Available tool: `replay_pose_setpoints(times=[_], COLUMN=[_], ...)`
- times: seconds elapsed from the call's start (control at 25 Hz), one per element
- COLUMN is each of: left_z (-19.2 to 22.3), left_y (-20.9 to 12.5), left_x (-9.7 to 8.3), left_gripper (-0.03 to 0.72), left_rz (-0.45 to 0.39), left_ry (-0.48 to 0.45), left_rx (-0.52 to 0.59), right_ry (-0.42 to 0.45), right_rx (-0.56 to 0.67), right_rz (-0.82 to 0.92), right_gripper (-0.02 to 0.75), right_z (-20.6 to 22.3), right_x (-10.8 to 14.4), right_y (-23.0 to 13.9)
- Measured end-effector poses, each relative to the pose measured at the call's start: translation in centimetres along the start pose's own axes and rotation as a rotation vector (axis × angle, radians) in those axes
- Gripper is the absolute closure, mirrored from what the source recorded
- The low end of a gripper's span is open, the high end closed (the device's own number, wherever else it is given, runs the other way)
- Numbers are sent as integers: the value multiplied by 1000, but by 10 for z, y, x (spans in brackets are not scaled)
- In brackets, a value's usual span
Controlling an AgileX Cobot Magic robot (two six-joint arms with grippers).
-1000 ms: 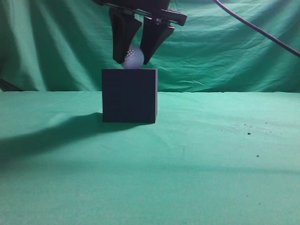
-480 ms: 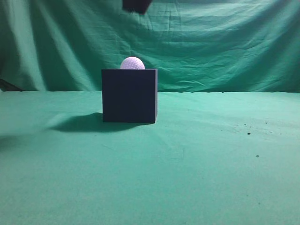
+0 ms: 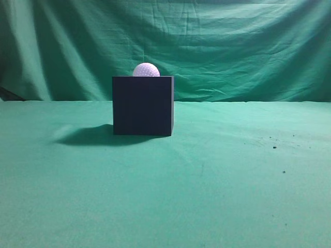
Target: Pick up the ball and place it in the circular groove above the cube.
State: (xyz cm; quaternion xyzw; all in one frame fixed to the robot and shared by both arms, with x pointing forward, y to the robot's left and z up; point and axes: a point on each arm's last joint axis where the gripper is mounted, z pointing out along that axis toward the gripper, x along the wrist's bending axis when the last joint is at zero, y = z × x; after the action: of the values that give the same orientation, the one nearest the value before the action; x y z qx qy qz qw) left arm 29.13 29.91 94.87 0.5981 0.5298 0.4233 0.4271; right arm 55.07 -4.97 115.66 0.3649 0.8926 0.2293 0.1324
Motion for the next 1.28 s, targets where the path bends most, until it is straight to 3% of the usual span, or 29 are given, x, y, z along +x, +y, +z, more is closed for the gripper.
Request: replay_pose_setpoints(times=[0.28, 0.44, 0.72, 1.04, 1.28], left_z=[0, 0, 0, 0, 0], left_y=[0, 0, 0, 0, 0], left_x=[0, 0, 0, 0, 0], left_gripper=[688, 688, 688, 688, 688], left_rz=[0, 0, 0, 0, 0], left_ry=[0, 0, 0, 0, 0], left_rx=[0, 0, 0, 0, 0], right_ry=[-38, -41, 30, 91, 36], right_rx=[51, 65, -157, -355, -416], right_rz=[40, 106, 217, 262, 212], right_gripper=[738, 738, 738, 738, 738], right_z=[-50, -75, -93, -106, -121], right_x=[4, 10, 26, 38, 36], right_y=[-67, -123, -196, -254, -266])
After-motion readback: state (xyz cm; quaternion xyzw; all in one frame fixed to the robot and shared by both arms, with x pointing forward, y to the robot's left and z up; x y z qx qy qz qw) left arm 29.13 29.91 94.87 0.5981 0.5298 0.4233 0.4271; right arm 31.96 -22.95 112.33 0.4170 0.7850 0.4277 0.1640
